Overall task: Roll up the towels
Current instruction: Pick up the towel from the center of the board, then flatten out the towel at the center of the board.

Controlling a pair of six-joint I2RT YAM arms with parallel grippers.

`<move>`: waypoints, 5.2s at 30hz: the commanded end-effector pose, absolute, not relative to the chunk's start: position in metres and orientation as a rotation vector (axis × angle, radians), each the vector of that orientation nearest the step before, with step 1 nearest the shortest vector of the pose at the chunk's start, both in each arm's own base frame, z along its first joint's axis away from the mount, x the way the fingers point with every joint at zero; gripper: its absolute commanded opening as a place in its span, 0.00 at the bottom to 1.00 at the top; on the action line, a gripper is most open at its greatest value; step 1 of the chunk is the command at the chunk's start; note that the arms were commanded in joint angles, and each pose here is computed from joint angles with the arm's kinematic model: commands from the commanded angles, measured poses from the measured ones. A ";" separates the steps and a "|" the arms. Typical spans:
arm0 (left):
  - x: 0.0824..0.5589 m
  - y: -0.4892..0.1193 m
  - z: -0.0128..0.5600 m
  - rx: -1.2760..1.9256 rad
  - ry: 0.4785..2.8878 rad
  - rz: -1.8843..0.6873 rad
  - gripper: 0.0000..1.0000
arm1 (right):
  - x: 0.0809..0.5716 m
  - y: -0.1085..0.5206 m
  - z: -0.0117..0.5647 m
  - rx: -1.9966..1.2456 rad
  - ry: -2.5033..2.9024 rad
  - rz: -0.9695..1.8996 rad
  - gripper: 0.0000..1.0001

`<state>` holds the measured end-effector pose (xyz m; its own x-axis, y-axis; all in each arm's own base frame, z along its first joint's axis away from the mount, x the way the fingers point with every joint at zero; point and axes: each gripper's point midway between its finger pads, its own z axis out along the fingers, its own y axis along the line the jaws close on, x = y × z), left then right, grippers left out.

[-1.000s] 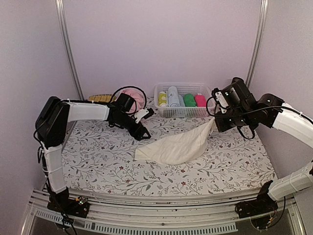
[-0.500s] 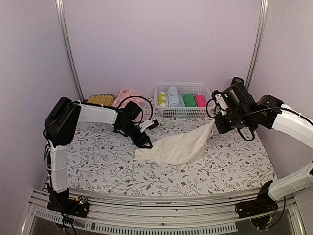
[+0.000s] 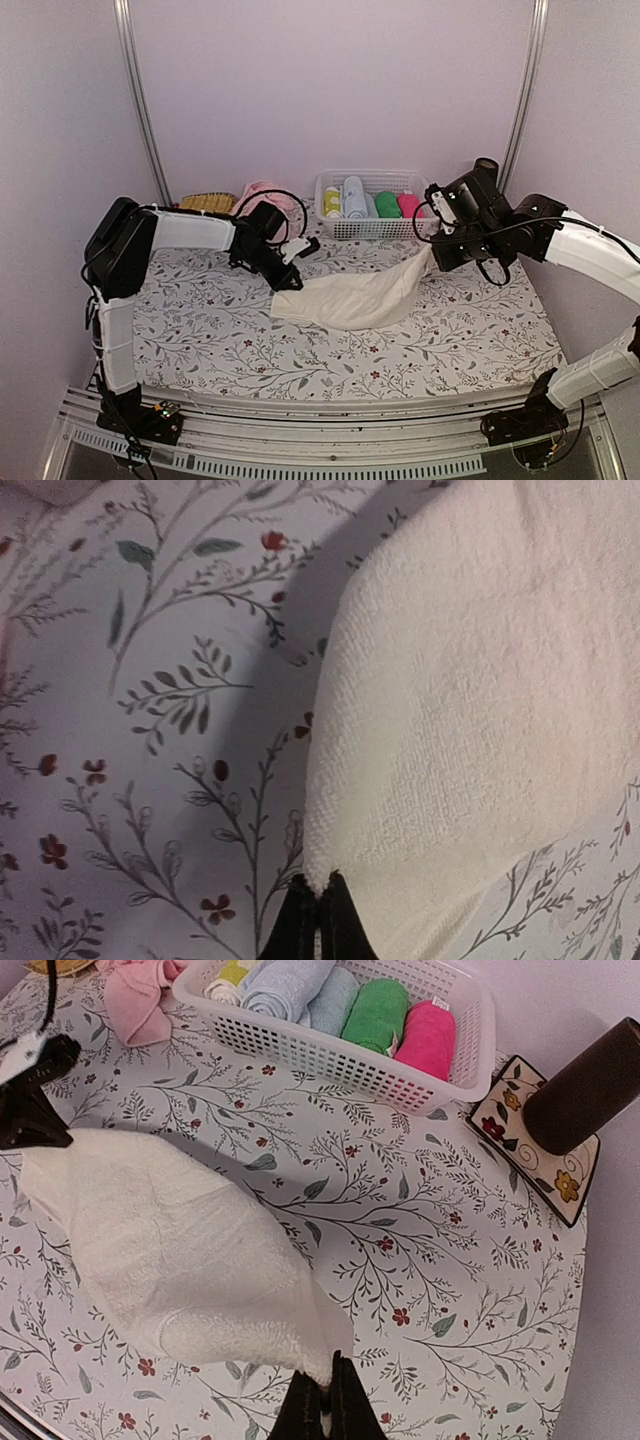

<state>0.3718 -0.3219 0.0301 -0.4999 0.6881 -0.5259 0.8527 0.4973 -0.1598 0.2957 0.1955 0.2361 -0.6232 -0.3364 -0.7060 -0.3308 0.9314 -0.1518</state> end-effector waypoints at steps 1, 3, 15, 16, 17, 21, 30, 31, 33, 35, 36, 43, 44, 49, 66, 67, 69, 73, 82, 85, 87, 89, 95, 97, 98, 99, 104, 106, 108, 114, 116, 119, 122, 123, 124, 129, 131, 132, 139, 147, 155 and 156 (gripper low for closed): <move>0.440 -0.291 0.185 0.997 1.979 -0.296 0.00 | 0.312 0.214 0.251 -0.475 2.230 0.030 0.02; 0.432 -0.279 0.235 0.976 1.825 -0.228 0.00 | 0.311 0.219 0.257 -0.482 2.214 0.063 0.02; 0.204 -0.259 0.088 1.827 1.940 -0.689 0.81 | 0.281 0.209 0.203 -0.586 2.369 0.066 0.02; 0.203 -0.257 0.086 1.837 1.948 -0.699 0.88 | 0.280 0.209 0.199 -0.587 2.377 0.063 0.02; 0.206 -0.257 0.088 1.827 1.945 -0.705 0.93 | 0.280 0.208 0.197 -0.586 2.384 0.061 0.02; 0.243 -0.264 0.121 1.671 1.902 -0.730 0.97 | 0.279 0.206 0.194 -0.566 2.392 0.052 0.02; 0.399 -0.262 0.132 1.134 2.139 -0.471 0.90 | 0.278 0.200 0.187 -0.554 2.397 0.028 0.02; 0.411 -0.265 0.129 1.109 2.166 -0.461 0.89 | 0.278 0.200 0.185 -0.554 2.398 0.023 0.02; 0.426 -0.272 0.116 1.075 2.210 -0.475 0.85 | 0.279 0.199 0.183 -0.552 2.398 0.015 0.02; 0.437 -0.278 0.089 1.057 2.278 -0.470 0.81 | 0.280 0.199 0.181 -0.550 2.401 0.011 0.02; 0.441 -0.281 0.081 1.056 2.300 -0.456 0.80 | 0.280 0.200 0.180 -0.550 2.402 0.012 0.02; 0.463 -0.290 0.046 1.053 2.345 -0.350 0.70 | 0.281 0.202 0.173 -0.554 2.412 0.014 0.02; 0.465 -0.290 0.042 1.050 2.347 -0.339 0.70 | 0.281 0.203 0.172 -0.557 2.411 0.016 0.02; 0.474 -0.293 0.033 1.053 2.335 -0.328 0.69 | 0.282 0.206 0.167 -0.570 2.416 0.019 0.02; 0.458 -0.306 0.004 1.156 2.399 -0.458 0.39 | 0.287 0.203 0.162 -0.571 2.417 -0.033 0.02; 0.459 -0.306 0.002 1.155 2.401 -0.457 0.36 | 0.287 0.203 0.162 -0.571 2.417 -0.033 0.02; 0.459 -0.306 -0.002 1.154 2.412 -0.456 0.25 | 0.287 0.203 0.162 -0.573 2.415 -0.035 0.02; 0.460 -0.305 -0.003 1.144 2.426 -0.468 0.06 | 0.288 0.201 0.163 -0.569 2.411 -0.046 0.02; 0.486 -0.292 0.084 0.994 2.261 -0.501 0.00 | 0.291 0.191 0.160 -0.553 2.413 -0.134 0.02; 0.480 -0.287 0.147 0.969 2.115 -0.544 0.00 | 0.293 0.185 0.168 -0.527 2.398 -0.174 0.02; 0.459 -0.280 0.198 0.975 1.986 -0.557 0.00 | 0.294 0.184 0.176 -0.515 2.379 -0.167 0.02; 0.436 -0.277 0.232 0.998 1.878 -0.568 0.00 | 0.295 0.187 0.186 -0.515 2.358 -0.134 0.02; 0.360 -0.256 0.292 1.034 1.631 -0.591 0.00 | 0.286 0.198 0.209 -0.599 2.310 -0.018 0.02; 0.335 -0.248 0.303 1.054 1.563 -0.589 0.00 | 0.283 0.199 0.217 -0.615 2.290 0.000 0.02; 0.324 -0.244 0.305 1.063 1.536 -0.586 0.00 | 0.282 0.199 0.221 -0.622 2.280 0.009 0.02; 0.313 -0.240 0.308 1.069 1.512 -0.581 0.00 | 0.280 0.199 0.226 -0.633 2.266 0.015 0.02; 0.271 -0.222 0.310 1.087 1.449 -0.559 0.00 | 0.266 0.194 0.244 -0.695 2.214 0.037 0.02; 0.258 -0.215 0.317 1.061 1.406 -0.548 0.00 | 0.261 0.188 0.245 -0.712 2.212 0.015 0.02; 0.248 -0.206 0.326 1.017 1.363 -0.523 0.00 | 0.259 0.181 0.241 -0.773 2.205 -0.050 0.02; 0.251 -0.185 0.332 0.899 1.335 -0.413 0.00 | 0.257 0.180 0.240 -0.919 2.188 -0.122 0.02; 0.258 -0.178 0.332 0.850 1.335 -0.372 0.00 | 0.259 0.177 0.241 -0.978 2.155 -0.169 0.02; 0.267 -0.170 0.335 0.800 1.330 -0.320 0.00 | 0.264 0.175 0.250 -1.033 2.072 -0.228 0.02; 0.272 -0.167 0.336 0.786 1.326 -0.290 0.00 | 0.264 0.179 0.259 -1.072 2.002 -0.220 0.02; 0.274 -0.165 0.337 0.773 1.325 -0.276 0.00 | 0.264 0.179 0.260 -1.078 1.989 -0.230 0.02; 0.276 -0.162 0.338 0.758 1.326 -0.263 0.00 | 0.265 0.177 0.260 -1.085 1.985 -0.244 0.02; 0.281 -0.158 0.336 0.769 1.340 -0.225 0.00 | 0.268 0.174 0.261 -1.090 2.002 -0.288 0.02; 0.272 -0.164 0.329 0.834 1.331 -0.241 0.00 | 0.266 0.177 0.265 -1.111 2.000 -0.271 0.02; 0.266 -0.166 0.327 0.863 1.321 -0.254 0.00 | 0.264 0.178 0.262 -1.129 2.011 -0.259 0.02; 0.219 -0.183 0.307 1.068 1.305 -0.411 0.00 | 0.240 0.200 0.290 -1.207 1.954 -0.022 0.02; 0.238 -0.178 0.289 0.985 1.441 -0.411 0.00 | 0.280 0.199 0.258 -1.223 2.033 -0.277 0.02; 0.323 -0.152 0.211 0.781 1.724 -0.232 0.00 | 0.379 0.187 0.200 -1.152 2.157 -0.449 0.02; 0.333 -0.147 0.203 0.748 1.745 -0.198 0.00 | 0.390 0.186 0.191 -1.151 2.172 -0.464 0.02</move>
